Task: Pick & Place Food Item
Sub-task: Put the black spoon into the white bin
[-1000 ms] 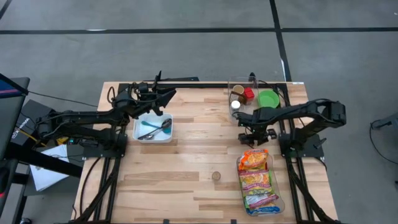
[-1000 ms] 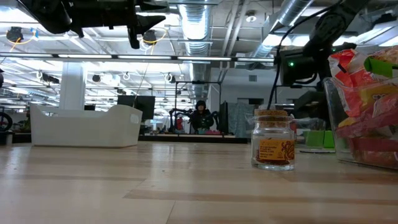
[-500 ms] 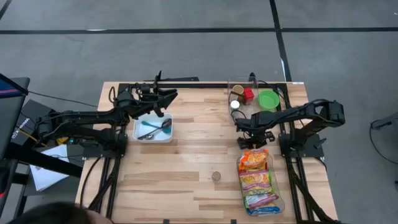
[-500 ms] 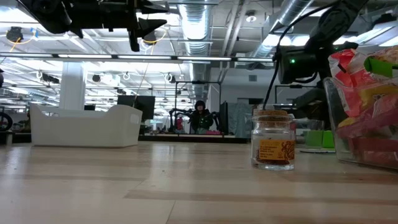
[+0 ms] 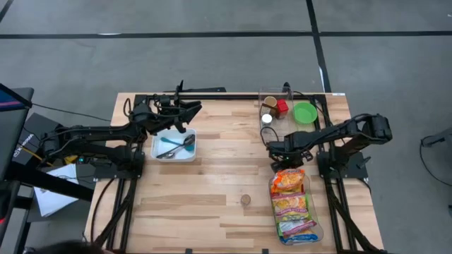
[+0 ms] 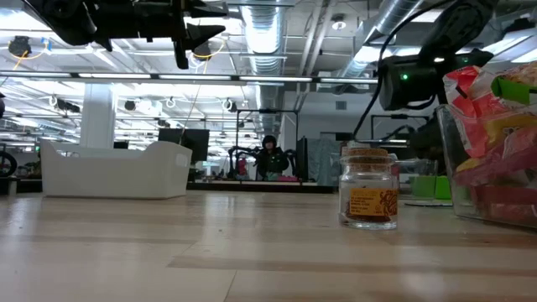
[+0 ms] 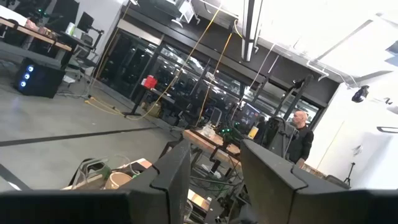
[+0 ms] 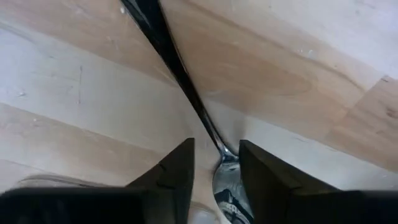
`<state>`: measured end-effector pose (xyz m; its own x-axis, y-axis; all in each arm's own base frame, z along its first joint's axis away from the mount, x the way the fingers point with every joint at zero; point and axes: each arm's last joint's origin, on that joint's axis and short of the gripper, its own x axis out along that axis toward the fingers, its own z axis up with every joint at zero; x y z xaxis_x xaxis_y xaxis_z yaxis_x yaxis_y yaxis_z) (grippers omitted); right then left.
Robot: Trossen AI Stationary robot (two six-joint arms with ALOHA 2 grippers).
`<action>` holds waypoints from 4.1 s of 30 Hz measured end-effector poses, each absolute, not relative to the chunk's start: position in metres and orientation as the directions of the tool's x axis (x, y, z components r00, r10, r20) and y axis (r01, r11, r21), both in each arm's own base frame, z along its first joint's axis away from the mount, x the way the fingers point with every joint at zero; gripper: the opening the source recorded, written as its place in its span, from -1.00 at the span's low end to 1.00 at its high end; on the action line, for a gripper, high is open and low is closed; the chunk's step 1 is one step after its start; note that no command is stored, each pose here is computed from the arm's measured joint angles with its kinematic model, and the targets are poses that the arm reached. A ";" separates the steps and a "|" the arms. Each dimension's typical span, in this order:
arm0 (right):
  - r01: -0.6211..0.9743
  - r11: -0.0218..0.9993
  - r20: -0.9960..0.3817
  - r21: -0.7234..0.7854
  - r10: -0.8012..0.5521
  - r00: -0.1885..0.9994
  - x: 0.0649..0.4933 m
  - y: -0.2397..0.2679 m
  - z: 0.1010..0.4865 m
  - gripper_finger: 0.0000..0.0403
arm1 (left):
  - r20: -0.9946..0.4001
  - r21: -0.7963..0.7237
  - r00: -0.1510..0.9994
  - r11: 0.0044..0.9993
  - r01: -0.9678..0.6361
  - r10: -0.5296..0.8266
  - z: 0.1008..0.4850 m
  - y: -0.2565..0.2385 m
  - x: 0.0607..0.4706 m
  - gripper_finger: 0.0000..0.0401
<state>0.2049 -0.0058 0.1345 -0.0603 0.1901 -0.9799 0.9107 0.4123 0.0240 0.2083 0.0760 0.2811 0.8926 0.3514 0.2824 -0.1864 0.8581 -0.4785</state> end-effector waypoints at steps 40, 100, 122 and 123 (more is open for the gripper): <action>0.811 0.572 -0.988 0.126 0.145 0.051 0.227 0.003 0.155 -0.80 | 0.282 -0.468 0.907 0.870 -0.155 0.313 0.281 0.070 0.210 -0.33; 0.855 0.482 -0.974 0.191 0.204 0.103 0.194 -0.002 0.141 -1.00 | 0.224 -0.452 0.904 0.861 -0.234 0.363 0.276 0.078 0.209 -0.33; 0.782 0.546 -0.950 0.301 0.245 0.194 0.193 -0.007 0.153 -1.00 | 0.214 -0.446 0.907 0.862 -0.240 0.364 0.275 0.078 0.209 -0.33; 0.780 0.549 -0.950 0.301 0.244 0.194 0.193 -0.007 0.153 -1.00 | 0.213 -0.446 0.907 0.862 -0.240 0.363 0.275 0.078 0.209 -0.33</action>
